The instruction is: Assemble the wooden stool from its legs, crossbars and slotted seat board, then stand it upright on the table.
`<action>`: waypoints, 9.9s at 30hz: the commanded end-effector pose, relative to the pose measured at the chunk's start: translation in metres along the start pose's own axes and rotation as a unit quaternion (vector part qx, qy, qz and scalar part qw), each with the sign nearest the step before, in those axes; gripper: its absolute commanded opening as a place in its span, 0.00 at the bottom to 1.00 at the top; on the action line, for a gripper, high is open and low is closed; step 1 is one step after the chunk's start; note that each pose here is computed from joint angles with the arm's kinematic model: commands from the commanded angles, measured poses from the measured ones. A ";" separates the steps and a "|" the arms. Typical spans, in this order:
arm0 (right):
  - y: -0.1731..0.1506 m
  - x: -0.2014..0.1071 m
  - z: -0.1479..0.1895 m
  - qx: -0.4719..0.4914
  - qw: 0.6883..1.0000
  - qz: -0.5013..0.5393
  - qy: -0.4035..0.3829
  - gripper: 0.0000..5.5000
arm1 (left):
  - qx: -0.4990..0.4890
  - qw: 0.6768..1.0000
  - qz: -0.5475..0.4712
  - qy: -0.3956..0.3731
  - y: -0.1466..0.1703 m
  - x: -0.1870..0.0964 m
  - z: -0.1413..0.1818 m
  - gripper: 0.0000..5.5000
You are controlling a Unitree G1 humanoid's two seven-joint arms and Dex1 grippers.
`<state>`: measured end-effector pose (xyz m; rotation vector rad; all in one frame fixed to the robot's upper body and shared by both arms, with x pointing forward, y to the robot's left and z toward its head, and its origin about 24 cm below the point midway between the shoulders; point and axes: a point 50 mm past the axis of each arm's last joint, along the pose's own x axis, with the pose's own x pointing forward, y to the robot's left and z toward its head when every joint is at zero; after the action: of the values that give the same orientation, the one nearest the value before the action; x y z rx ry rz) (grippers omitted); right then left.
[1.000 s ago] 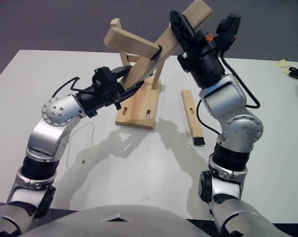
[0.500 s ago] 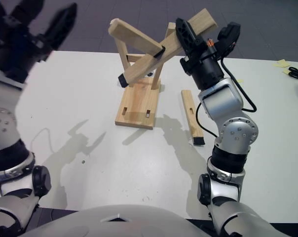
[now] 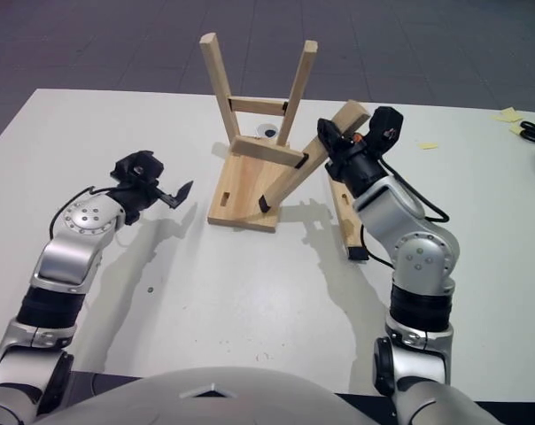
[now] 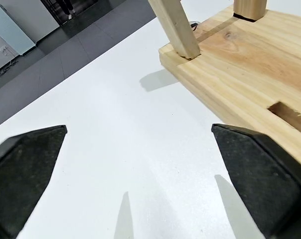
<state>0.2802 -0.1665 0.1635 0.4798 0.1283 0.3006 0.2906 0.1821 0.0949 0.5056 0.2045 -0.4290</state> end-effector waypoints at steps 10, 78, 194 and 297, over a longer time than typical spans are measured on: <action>-0.010 0.006 0.006 -0.104 0.995 -0.008 -0.006 0.19 | 0.021 1.000 -0.014 -0.009 -0.020 0.010 0.003 0.98; -0.030 0.036 0.027 -0.163 0.955 0.238 0.069 0.19 | -0.009 0.996 0.021 -0.082 -0.017 0.024 0.027 0.98; -0.101 -0.057 -0.069 -0.243 0.914 -0.127 0.298 0.39 | -0.002 0.996 0.074 -0.044 -0.014 0.013 0.013 0.98; 0.067 0.005 0.039 -0.445 0.844 0.233 -0.188 0.51 | -0.332 0.830 -0.127 -0.431 0.052 -0.060 0.209 0.19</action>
<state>0.2740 -0.1233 0.2221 -0.3969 -0.5027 0.7213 0.2730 0.1270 0.3109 -0.4347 -0.4364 -0.8369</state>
